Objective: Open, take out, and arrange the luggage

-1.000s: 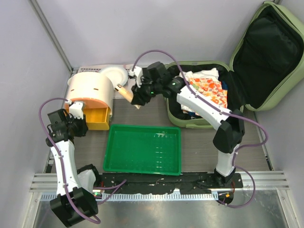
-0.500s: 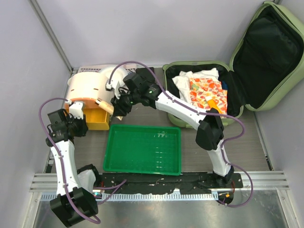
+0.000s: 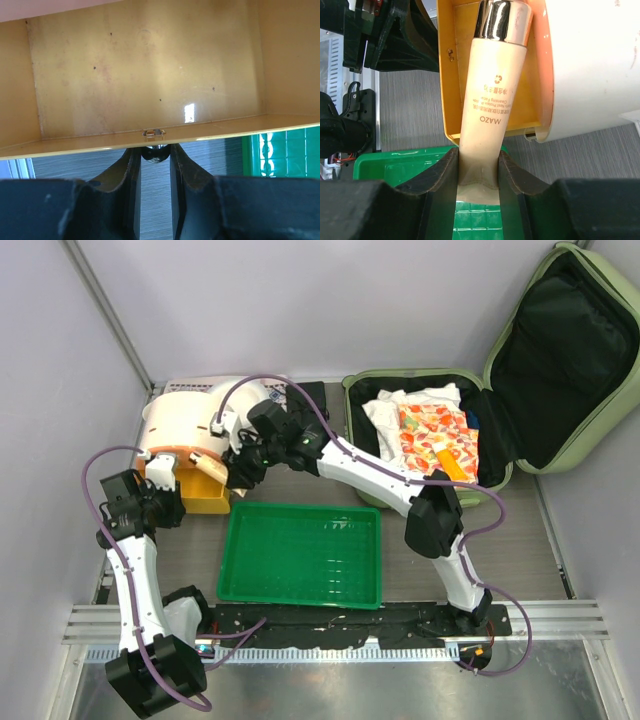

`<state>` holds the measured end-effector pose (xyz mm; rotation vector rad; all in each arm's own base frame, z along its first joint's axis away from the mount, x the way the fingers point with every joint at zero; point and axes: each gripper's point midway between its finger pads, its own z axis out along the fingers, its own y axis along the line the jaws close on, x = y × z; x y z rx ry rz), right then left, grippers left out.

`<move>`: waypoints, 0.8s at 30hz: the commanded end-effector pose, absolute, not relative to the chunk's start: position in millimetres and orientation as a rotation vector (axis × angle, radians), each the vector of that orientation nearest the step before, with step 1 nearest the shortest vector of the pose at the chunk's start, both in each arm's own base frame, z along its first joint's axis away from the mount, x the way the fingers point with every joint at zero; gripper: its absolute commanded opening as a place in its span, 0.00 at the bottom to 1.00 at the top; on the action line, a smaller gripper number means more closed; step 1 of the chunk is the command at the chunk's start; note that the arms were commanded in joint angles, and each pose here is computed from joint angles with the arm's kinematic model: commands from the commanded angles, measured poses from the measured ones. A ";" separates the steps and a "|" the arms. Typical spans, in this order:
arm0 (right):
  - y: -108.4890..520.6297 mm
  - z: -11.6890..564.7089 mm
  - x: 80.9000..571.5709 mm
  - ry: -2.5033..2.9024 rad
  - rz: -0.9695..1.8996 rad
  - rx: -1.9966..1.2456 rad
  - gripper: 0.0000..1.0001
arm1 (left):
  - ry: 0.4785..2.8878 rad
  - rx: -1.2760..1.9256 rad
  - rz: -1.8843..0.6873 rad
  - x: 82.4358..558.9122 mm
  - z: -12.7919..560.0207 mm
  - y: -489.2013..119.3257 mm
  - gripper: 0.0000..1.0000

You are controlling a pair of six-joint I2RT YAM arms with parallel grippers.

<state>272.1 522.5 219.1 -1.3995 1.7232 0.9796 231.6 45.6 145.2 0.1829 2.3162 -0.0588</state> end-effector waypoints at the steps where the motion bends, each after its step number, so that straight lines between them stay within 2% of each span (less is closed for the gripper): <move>1: 538.1 248.1 276.6 1.620 0.997 -1.339 0.23 | 2.284 0.208 -0.086 233.1 153.6 39.6 0.00; 5: 543.7 253.1 277.8 1.609 1.008 -1.310 0.30 | 2.283 0.207 -0.088 233.2 153.3 39.5 0.00; 8: 547.2 255.9 275.4 1.593 1.015 -1.312 0.47 | 2.283 0.207 -0.088 233.6 153.2 39.6 0.00; 15: 549.1 263.5 276.5 1.585 1.026 -1.286 0.64 | 2.283 0.211 -0.087 233.4 152.6 39.6 0.00; 21: 544.4 291.3 275.6 1.564 1.038 -1.262 0.64 | 2.286 0.211 -0.088 233.2 151.6 39.5 0.00; 24: 532.7 300.6 278.5 1.564 1.025 -1.257 0.57 | 2.283 0.212 -0.086 233.4 152.5 39.6 0.00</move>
